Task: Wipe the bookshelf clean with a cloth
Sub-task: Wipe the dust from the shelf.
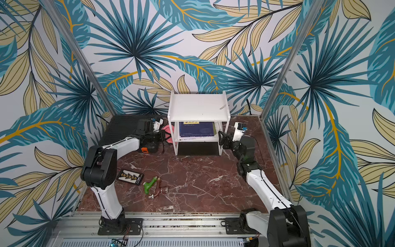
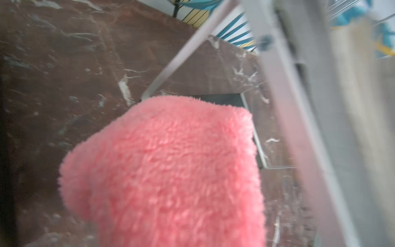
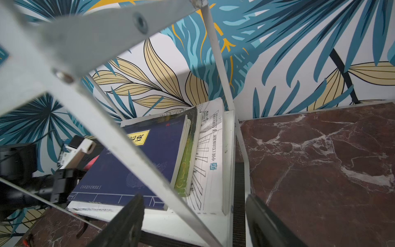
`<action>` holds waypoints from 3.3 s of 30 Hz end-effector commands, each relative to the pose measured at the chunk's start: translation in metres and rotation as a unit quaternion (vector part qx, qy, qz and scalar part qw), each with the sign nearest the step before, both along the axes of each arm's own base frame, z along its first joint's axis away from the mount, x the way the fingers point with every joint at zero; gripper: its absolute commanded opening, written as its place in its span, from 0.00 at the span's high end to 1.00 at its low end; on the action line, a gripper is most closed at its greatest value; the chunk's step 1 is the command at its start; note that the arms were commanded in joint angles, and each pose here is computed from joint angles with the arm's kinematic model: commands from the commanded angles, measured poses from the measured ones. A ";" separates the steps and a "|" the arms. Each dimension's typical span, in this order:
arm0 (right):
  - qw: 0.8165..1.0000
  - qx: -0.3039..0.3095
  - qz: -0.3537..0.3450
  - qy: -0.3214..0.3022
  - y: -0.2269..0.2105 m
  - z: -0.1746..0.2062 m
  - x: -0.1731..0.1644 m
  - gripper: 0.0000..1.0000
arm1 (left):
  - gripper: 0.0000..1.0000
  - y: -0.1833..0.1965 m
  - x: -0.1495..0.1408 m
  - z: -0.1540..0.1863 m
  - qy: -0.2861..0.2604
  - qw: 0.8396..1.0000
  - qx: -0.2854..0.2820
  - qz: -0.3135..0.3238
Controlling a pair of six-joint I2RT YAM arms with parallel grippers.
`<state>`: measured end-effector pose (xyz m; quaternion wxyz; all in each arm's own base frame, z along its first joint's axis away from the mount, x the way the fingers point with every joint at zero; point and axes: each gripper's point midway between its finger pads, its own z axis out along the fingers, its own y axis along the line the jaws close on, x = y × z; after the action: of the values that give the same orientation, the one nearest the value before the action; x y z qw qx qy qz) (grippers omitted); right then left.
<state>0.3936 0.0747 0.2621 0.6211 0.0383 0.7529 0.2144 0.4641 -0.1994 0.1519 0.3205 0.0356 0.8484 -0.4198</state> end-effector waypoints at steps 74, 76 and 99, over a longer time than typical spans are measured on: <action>0.999 0.047 -0.015 0.005 0.000 0.002 0.010 0.21 | 1.00 0.056 -0.158 0.141 -0.162 0.978 0.044 0.120; 0.999 0.049 -0.016 -0.002 0.000 0.006 0.011 0.21 | 1.00 0.037 -0.171 0.172 -0.199 0.977 -0.013 0.077; 0.998 0.046 -0.023 0.027 -0.003 -0.012 0.000 0.21 | 1.00 -0.031 -0.073 0.082 -0.147 0.987 -0.025 0.058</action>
<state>0.3969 0.0700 0.2441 0.5976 0.0984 0.7603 0.2348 0.3712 -0.2123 0.1098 0.3409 -0.0050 0.8758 -0.3417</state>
